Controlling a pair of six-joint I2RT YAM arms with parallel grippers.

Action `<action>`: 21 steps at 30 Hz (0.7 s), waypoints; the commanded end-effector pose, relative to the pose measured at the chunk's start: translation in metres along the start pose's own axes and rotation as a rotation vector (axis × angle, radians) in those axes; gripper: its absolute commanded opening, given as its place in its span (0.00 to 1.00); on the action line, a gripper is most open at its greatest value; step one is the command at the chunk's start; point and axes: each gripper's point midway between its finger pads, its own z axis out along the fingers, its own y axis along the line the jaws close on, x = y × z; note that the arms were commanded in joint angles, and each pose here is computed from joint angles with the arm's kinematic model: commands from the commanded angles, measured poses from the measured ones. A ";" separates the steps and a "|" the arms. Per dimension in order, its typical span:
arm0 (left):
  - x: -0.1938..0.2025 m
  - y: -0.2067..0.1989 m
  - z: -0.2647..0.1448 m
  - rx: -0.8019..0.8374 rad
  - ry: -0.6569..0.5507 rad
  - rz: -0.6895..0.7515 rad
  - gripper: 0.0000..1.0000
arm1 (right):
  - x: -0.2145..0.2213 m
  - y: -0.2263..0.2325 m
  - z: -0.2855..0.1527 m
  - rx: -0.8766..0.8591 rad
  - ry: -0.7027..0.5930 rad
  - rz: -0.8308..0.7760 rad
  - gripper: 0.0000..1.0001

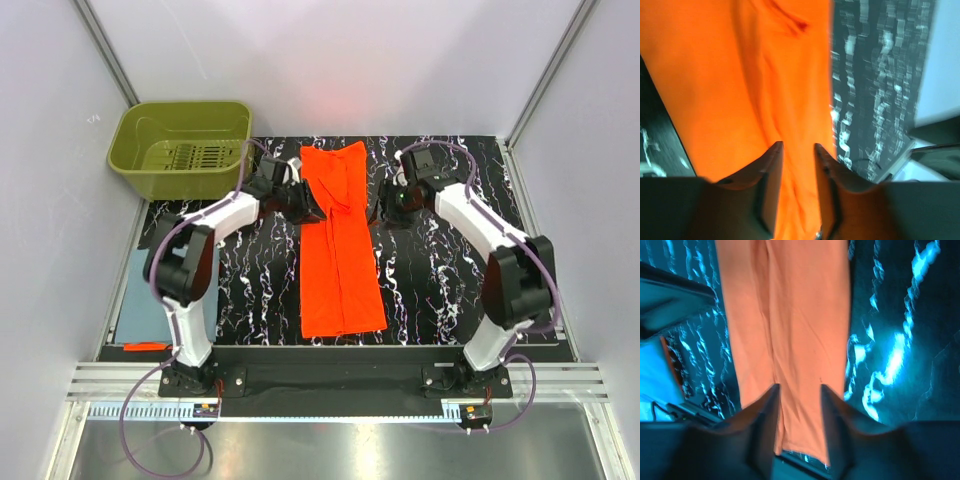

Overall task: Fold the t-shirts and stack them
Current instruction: Fold the tshirt

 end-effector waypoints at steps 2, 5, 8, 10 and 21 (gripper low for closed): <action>-0.024 0.009 0.026 -0.014 -0.054 -0.031 0.31 | -0.036 0.013 0.012 -0.205 0.041 -0.030 0.35; -0.029 0.019 0.036 -0.045 -0.068 -0.026 0.27 | -0.054 0.021 0.028 -0.416 0.141 0.104 0.17; -0.034 0.021 0.044 -0.036 -0.074 -0.025 0.22 | -0.064 0.030 0.048 -0.525 0.205 0.126 0.07; -0.036 0.022 0.049 -0.028 -0.078 -0.024 0.22 | -0.069 0.030 0.059 -0.542 0.218 0.144 0.05; -0.035 0.021 0.062 0.042 -0.109 -0.055 0.20 | -0.054 0.040 0.102 -0.603 0.314 0.199 0.00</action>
